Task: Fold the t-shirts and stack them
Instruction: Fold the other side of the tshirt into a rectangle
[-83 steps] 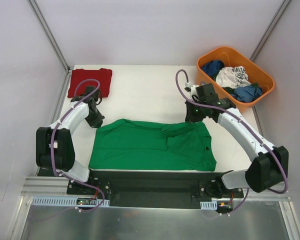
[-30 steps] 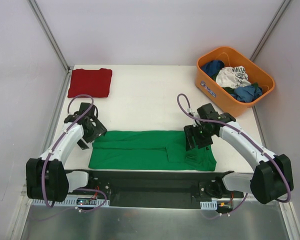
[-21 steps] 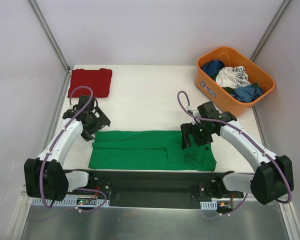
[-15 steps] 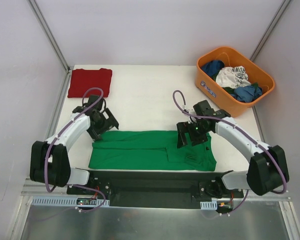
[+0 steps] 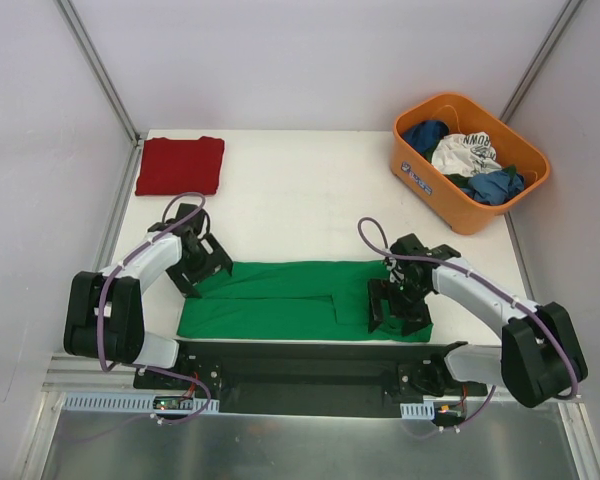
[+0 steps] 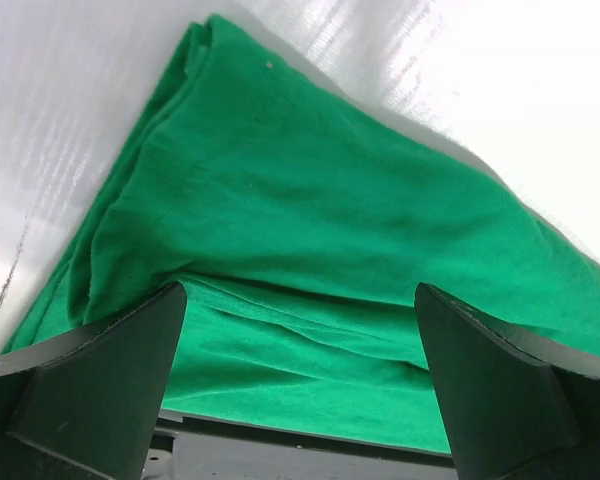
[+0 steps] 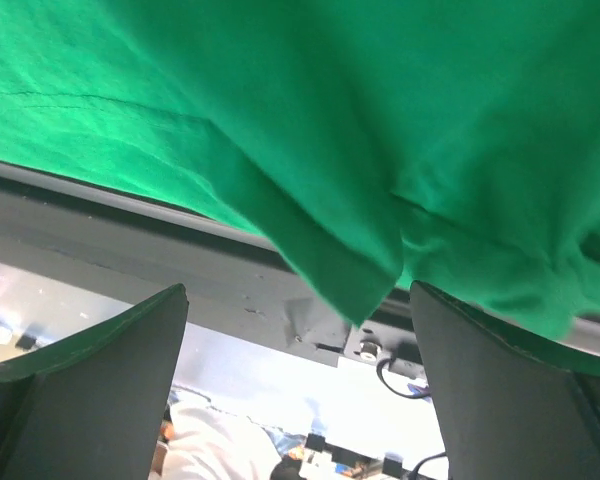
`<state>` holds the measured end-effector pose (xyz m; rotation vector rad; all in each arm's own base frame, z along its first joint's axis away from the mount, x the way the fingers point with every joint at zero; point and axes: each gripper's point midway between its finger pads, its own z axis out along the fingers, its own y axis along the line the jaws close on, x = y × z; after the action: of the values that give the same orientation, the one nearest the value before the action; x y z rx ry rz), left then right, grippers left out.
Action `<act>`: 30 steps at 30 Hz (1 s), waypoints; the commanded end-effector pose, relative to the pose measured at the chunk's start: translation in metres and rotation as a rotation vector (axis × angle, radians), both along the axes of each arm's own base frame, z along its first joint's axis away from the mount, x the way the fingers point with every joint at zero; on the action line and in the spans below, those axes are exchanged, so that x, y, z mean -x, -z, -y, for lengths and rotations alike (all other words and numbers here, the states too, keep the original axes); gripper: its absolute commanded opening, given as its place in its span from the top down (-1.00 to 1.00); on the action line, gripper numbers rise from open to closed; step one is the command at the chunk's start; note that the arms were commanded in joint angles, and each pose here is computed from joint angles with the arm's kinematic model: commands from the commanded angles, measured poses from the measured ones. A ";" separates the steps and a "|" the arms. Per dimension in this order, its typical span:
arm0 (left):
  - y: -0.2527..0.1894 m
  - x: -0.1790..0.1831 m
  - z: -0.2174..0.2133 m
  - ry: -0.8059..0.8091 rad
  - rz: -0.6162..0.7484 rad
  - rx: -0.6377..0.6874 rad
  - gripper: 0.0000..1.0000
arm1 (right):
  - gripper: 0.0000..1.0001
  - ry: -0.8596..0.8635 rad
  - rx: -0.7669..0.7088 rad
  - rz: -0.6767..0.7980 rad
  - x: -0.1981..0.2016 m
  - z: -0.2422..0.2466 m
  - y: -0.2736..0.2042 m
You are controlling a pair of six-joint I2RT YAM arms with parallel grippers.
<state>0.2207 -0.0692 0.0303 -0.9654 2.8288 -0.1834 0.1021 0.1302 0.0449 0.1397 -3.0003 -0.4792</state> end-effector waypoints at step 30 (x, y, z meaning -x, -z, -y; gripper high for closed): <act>-0.031 -0.007 -0.052 -0.140 0.072 -0.130 -0.99 | -0.93 0.022 -0.178 0.034 -0.007 -0.040 0.011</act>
<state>0.2233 -0.0207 0.0572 -1.1001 2.6516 -0.0414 0.1162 0.1662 0.0366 0.2060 -3.0028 -0.7243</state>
